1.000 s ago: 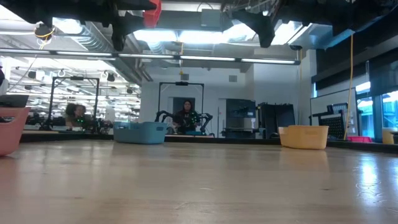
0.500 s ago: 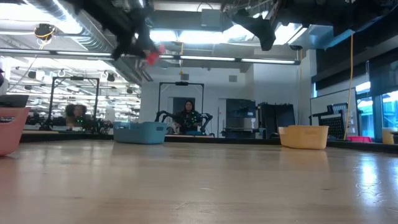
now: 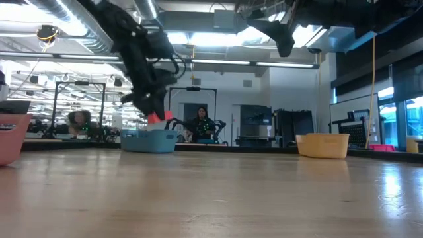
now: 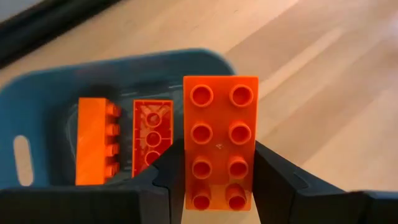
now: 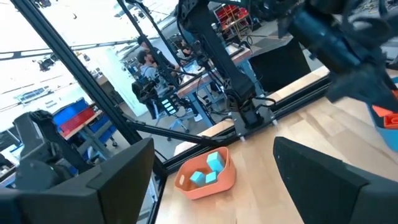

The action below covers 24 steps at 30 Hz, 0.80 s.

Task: Sort & place blocks by color
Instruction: Put the orange game piece into the blue bin, then return to Home Position

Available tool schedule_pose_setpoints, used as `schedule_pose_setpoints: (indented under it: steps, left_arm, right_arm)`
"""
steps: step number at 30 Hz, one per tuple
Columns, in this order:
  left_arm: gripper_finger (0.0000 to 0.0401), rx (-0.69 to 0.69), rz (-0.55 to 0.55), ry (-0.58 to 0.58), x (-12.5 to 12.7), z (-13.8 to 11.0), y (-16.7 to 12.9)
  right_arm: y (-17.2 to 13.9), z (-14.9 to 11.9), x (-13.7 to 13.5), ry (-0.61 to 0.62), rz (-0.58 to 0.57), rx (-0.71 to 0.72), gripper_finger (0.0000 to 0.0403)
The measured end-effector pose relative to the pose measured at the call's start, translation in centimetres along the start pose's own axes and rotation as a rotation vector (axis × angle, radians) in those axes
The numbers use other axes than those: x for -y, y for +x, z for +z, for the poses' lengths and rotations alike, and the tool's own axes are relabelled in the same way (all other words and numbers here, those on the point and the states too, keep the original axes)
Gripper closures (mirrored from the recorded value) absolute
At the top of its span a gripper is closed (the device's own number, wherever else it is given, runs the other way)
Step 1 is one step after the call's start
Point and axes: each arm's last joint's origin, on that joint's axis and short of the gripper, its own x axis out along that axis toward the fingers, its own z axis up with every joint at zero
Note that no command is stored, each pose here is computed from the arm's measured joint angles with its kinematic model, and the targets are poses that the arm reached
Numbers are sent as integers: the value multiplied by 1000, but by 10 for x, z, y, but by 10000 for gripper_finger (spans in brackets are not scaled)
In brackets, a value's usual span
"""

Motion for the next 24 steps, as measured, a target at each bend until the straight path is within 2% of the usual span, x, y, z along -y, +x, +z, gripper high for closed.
schedule_pose_setpoints:
  steps: [9, 13, 19, 24]
  left_arm:
    - [273, -84, 129, 6, -3, -9, 30]
    - [270, -83, 125, 25, 2, -11, 31]
    - [207, -78, 164, 25, 1, -11, 31]
    - [176, -77, 163, 26, 1, -11, 30]
  right_arm:
    - [0, 0, 0, 2, -2, -3, 71]
    - [0, 0, 0, 2, -2, -3, 71]
    - [0, -1, 0, 0, -4, -5, 71]
    - [0, -1, 0, -24, -5, -7, 71]
